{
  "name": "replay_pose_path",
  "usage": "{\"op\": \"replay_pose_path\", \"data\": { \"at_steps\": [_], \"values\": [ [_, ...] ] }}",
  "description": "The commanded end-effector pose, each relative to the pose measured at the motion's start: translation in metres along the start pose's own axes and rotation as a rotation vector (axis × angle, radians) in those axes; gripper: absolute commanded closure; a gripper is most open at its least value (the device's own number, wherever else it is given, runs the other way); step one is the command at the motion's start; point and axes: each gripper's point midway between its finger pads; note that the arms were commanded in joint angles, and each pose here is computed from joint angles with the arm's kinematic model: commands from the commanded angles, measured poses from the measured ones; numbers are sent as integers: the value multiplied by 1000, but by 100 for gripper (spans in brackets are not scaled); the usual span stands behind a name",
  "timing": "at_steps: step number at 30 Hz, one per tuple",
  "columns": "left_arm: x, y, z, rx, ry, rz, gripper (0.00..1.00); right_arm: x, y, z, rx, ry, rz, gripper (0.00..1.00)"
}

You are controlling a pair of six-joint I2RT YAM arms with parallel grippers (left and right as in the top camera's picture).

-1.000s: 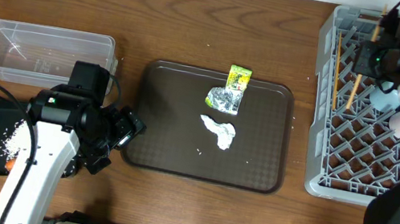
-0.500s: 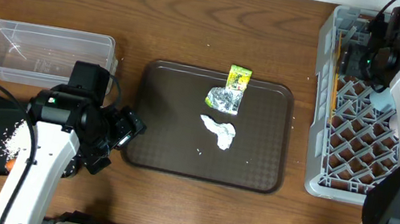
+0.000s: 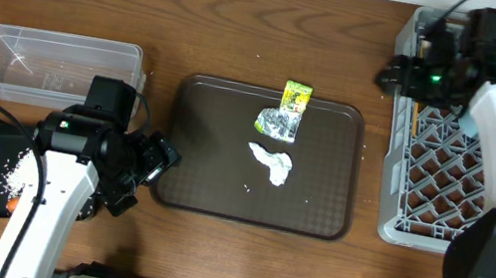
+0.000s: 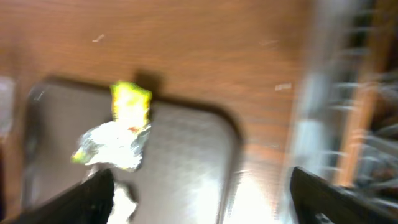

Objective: Sort waste into correct bins and load items into the dishwasher rack

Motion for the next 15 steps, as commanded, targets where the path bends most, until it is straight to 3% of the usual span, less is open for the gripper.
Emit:
{"op": "replay_pose_path", "data": {
  "at_steps": [1,11,15],
  "values": [
    [1,1,0,-7,11,-3,2,44,-20,0,43,78,-23,1],
    [1,1,0,-7,11,-3,2,101,-83,17,186,67,-84,1],
    [1,1,0,-7,11,-3,2,99,-99,15,183,-53,-51,1]
  ]
}}
Point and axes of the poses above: each gripper's point midway between its finger pads, its own z axis out along the fingers, its own x axis along the line the jaws close on, y = z × x, and after that the axes turned 14 degrees about z, right-handed
